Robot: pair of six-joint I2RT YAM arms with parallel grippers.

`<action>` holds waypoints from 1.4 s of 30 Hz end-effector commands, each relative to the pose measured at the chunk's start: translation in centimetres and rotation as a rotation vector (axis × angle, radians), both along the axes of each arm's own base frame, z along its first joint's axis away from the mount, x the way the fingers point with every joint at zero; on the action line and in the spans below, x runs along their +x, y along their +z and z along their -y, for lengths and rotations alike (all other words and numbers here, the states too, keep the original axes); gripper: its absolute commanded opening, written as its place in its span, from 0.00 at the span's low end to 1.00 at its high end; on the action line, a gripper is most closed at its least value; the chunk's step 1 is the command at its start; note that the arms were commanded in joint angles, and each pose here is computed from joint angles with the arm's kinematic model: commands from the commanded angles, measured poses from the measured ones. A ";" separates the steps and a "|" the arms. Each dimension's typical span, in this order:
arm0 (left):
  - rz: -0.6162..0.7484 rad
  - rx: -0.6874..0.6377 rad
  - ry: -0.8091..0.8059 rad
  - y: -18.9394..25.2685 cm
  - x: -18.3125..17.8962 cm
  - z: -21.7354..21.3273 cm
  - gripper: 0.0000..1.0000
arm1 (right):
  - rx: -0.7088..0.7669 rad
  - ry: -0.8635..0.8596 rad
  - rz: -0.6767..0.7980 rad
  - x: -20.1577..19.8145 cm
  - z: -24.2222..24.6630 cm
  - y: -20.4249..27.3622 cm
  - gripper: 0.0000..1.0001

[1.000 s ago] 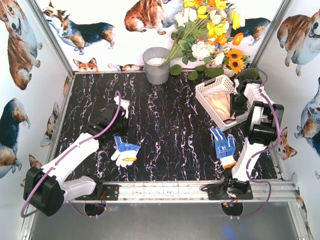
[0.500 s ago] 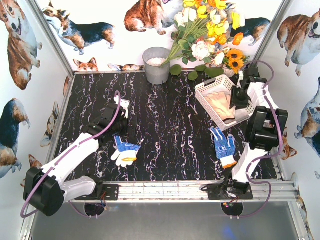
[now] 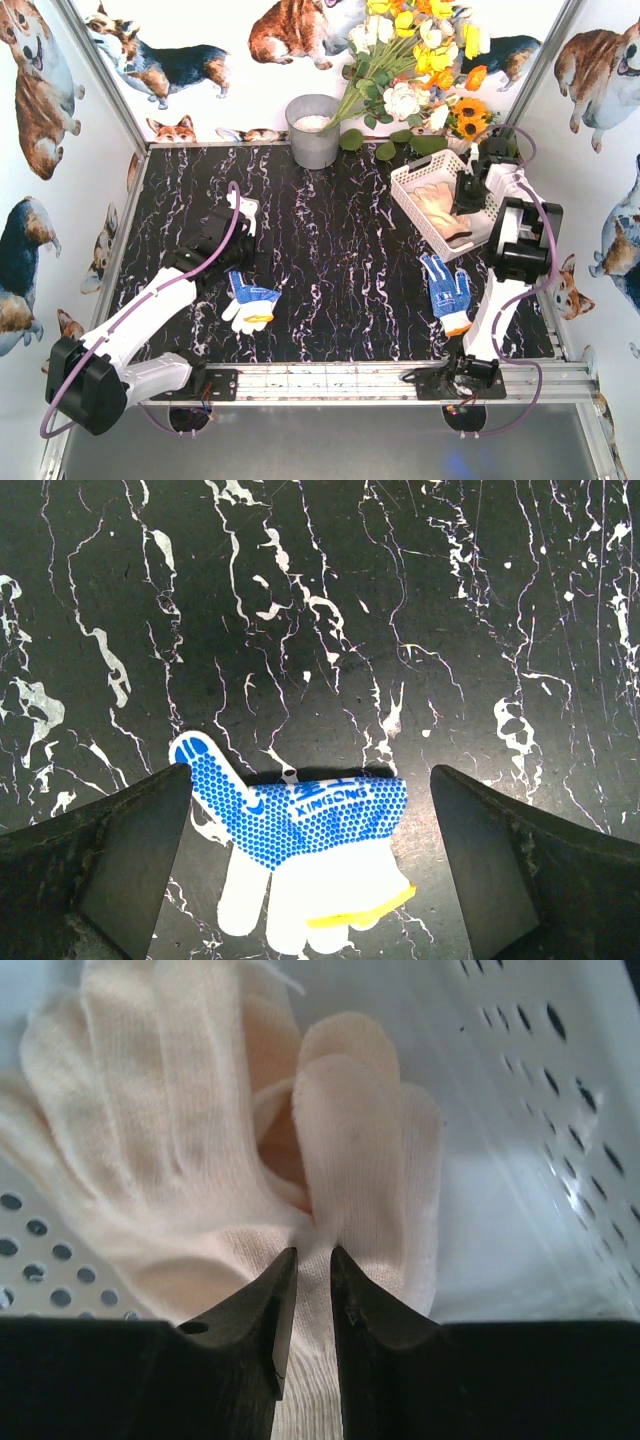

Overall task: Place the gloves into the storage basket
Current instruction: Place the glove in the bin.

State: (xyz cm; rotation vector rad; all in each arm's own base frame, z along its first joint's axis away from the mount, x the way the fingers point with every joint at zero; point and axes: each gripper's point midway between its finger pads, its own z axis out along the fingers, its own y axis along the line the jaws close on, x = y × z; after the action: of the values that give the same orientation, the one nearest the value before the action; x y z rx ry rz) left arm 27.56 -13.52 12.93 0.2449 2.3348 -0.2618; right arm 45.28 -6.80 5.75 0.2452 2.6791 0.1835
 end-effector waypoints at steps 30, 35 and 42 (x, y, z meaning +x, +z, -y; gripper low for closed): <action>0.003 0.008 -0.001 -0.4 0.4 -0.2 1.00 | 0.006 -0.020 0.167 7.1 -0.4 2.6 0.21; 0.000 0.010 -0.002 -0.5 0.4 -0.2 1.00 | 0.008 -0.013 0.149 7.8 -0.7 1.6 0.20; 0.007 0.012 0.003 -0.3 0.4 -0.4 1.00 | -0.016 0.018 0.189 8.1 -1.5 4.3 0.23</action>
State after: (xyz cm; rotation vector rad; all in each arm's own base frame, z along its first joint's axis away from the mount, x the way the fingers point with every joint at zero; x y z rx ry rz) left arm 27.61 -13.59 12.52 0.2532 2.3456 -0.2595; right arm 51.47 -5.78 5.65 0.2440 2.5999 0.2025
